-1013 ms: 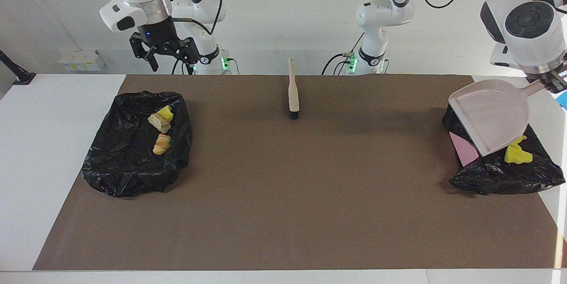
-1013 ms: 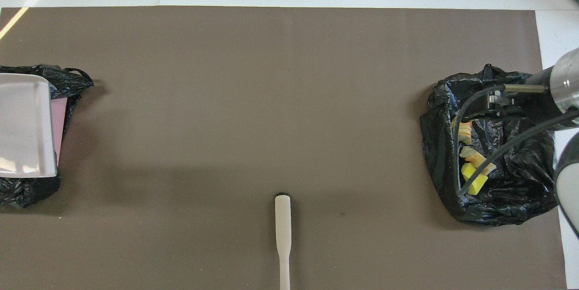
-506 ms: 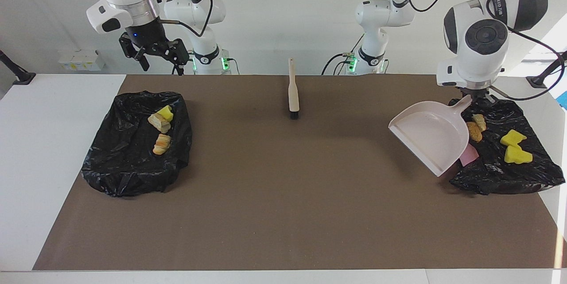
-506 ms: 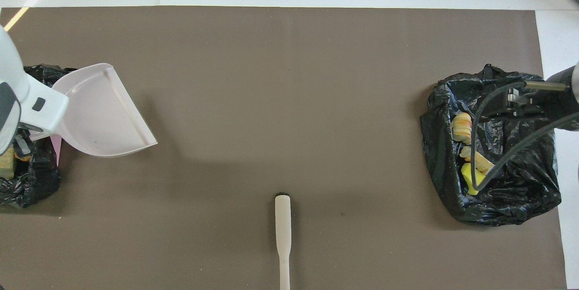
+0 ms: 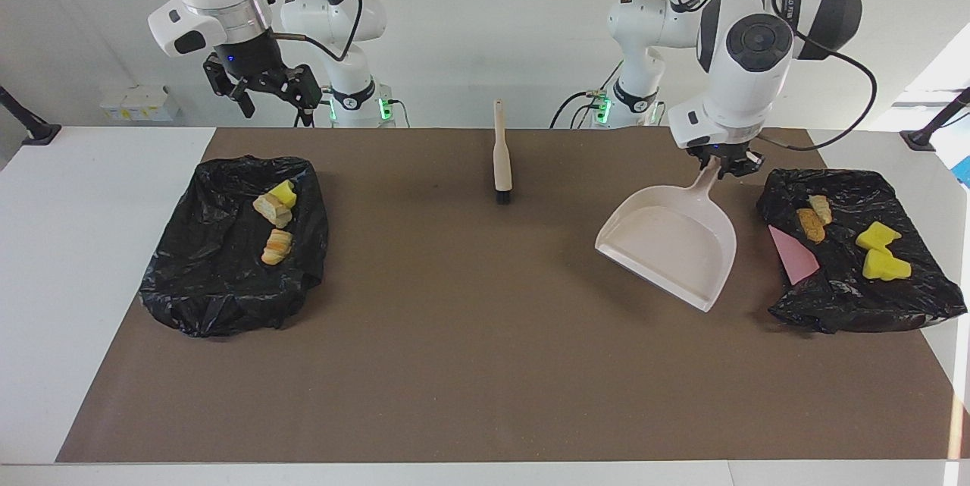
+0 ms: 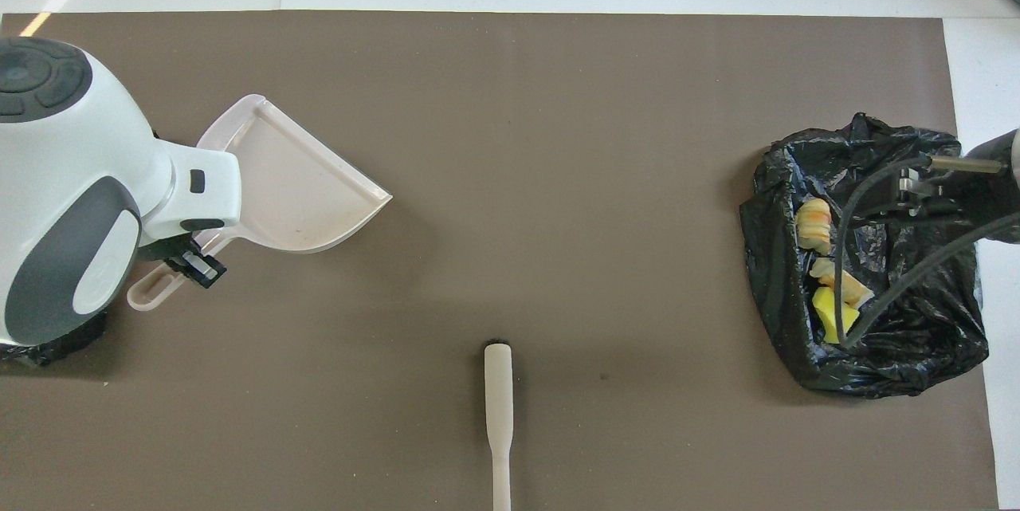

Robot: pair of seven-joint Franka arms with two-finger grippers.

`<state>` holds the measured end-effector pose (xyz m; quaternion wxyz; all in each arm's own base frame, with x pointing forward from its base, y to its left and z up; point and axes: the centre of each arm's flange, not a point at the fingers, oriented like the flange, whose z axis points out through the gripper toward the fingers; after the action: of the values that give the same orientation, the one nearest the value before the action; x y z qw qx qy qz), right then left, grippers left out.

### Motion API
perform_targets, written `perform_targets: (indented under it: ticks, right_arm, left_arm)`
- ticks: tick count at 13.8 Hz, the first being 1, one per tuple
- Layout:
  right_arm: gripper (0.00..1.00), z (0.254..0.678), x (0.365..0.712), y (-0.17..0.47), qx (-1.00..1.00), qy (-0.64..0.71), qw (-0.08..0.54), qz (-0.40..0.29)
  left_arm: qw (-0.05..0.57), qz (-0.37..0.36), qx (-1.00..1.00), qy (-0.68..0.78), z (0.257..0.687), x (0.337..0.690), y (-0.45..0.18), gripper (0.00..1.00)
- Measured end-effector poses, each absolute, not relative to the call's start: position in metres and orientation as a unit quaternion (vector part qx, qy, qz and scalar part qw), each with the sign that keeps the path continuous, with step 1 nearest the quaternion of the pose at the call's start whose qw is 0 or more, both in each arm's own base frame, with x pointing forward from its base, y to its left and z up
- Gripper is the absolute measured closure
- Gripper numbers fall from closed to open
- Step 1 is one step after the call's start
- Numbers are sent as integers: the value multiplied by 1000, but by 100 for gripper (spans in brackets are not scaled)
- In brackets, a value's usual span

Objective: Sweep and dump trash in bin
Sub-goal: 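Lift the empty dustpan from the bag with the left gripper, then set the dustpan down at mat center with the left gripper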

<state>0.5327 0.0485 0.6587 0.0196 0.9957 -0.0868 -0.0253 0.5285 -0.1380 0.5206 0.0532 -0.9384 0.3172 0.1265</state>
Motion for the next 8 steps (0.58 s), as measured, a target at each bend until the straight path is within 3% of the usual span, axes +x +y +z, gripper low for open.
perform_targets:
  ticks: [3, 8]
  right_arm:
    - [0, 658, 530, 48, 996, -87, 20, -27]
    - [0, 658, 530, 46, 995, -89, 20, -27]
  left_arm:
    - [15, 83, -971, 225, 513, 522, -208, 68]
    - [-17, 53, -986, 155, 437, 519, -321, 68]
